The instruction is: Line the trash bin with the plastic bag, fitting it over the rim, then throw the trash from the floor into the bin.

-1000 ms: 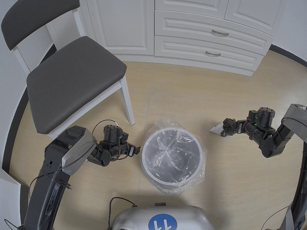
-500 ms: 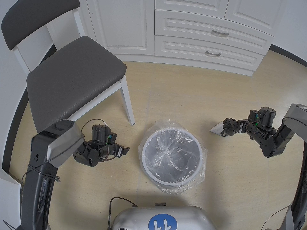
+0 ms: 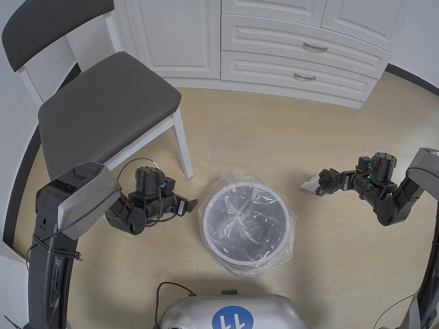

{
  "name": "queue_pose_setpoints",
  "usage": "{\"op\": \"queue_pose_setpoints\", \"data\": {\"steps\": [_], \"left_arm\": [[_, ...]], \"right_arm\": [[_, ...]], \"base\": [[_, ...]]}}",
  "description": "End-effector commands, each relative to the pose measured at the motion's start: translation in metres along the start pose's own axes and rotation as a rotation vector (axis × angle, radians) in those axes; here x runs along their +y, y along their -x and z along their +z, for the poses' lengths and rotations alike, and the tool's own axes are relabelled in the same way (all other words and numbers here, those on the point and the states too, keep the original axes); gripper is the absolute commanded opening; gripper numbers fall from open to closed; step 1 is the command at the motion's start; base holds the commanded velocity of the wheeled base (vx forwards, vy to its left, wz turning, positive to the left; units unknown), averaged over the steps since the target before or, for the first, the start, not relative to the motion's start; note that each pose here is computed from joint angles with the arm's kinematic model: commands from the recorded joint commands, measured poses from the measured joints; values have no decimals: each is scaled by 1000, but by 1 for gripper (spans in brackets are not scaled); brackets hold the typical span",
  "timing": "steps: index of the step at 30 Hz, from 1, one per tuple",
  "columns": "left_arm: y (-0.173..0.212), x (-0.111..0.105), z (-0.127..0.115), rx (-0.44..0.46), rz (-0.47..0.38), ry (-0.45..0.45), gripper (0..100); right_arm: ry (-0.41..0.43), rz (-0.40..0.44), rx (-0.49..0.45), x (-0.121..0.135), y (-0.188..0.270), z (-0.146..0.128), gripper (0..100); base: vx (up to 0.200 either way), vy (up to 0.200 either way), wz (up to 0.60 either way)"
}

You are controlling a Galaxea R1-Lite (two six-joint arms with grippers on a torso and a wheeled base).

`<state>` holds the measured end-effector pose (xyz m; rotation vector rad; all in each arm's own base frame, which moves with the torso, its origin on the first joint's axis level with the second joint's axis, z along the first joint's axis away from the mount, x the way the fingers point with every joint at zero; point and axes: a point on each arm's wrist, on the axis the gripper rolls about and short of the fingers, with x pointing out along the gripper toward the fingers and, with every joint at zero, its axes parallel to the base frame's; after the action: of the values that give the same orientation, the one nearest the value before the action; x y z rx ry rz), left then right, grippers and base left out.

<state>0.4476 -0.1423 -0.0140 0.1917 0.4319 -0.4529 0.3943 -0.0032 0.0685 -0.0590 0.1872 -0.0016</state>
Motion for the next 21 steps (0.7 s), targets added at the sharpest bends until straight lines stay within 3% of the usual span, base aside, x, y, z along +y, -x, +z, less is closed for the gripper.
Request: {"op": "queue_pose_setpoints", "data": {"steps": [1,21], "left_arm": [[-19,-16,-12,15,-36,-8,100],[-69,-18,-23,124,-49,-26,100]], "right_arm": [[1,-2,-6,-1,1,1,100],[11,-16,-2,-6,0,-1,100]], "base": [[0,0,0],[0,0,0]]}}
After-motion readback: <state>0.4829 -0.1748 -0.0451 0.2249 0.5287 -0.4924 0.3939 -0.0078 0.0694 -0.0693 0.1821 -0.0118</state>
